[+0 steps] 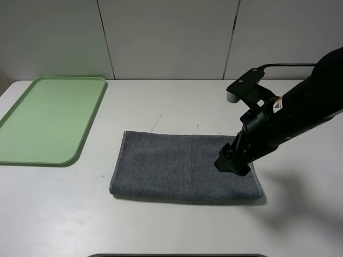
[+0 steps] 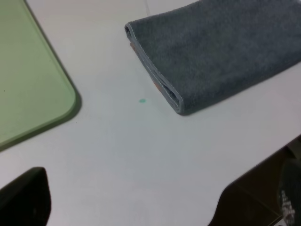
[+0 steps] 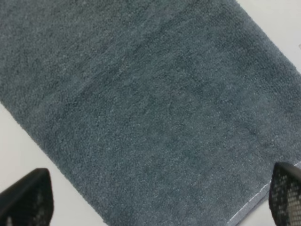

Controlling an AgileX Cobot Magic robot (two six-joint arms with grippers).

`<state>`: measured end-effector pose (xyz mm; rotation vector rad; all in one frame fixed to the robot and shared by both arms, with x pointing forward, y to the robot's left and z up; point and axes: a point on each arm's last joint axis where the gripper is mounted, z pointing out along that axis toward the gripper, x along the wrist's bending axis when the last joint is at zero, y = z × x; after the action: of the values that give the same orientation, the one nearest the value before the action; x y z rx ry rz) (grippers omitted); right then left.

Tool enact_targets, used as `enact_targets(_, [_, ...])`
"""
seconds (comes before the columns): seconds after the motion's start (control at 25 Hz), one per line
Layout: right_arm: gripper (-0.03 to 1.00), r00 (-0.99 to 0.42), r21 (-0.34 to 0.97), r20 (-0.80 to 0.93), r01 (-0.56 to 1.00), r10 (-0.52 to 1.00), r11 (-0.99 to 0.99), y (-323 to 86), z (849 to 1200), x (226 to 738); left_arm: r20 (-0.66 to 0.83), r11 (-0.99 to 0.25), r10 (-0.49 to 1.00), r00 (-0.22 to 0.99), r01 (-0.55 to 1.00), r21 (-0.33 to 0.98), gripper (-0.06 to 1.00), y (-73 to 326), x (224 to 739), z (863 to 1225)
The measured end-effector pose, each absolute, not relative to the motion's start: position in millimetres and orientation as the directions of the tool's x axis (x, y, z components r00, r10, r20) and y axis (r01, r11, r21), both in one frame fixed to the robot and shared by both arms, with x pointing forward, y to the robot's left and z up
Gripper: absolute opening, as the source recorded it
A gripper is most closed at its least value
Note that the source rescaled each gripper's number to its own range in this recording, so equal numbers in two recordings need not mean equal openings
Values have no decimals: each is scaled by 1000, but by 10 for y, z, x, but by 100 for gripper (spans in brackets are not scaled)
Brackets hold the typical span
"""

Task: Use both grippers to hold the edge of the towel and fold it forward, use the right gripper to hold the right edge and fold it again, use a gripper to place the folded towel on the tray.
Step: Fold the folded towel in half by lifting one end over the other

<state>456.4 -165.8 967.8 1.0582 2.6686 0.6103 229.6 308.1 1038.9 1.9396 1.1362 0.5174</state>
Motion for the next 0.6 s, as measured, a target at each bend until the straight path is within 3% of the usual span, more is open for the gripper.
enact_targets(0.6, [100, -722, 443, -35, 608, 691, 658, -1660, 9676, 4559, -43, -268, 861, 508, 523, 809, 97, 3086, 2300, 10390])
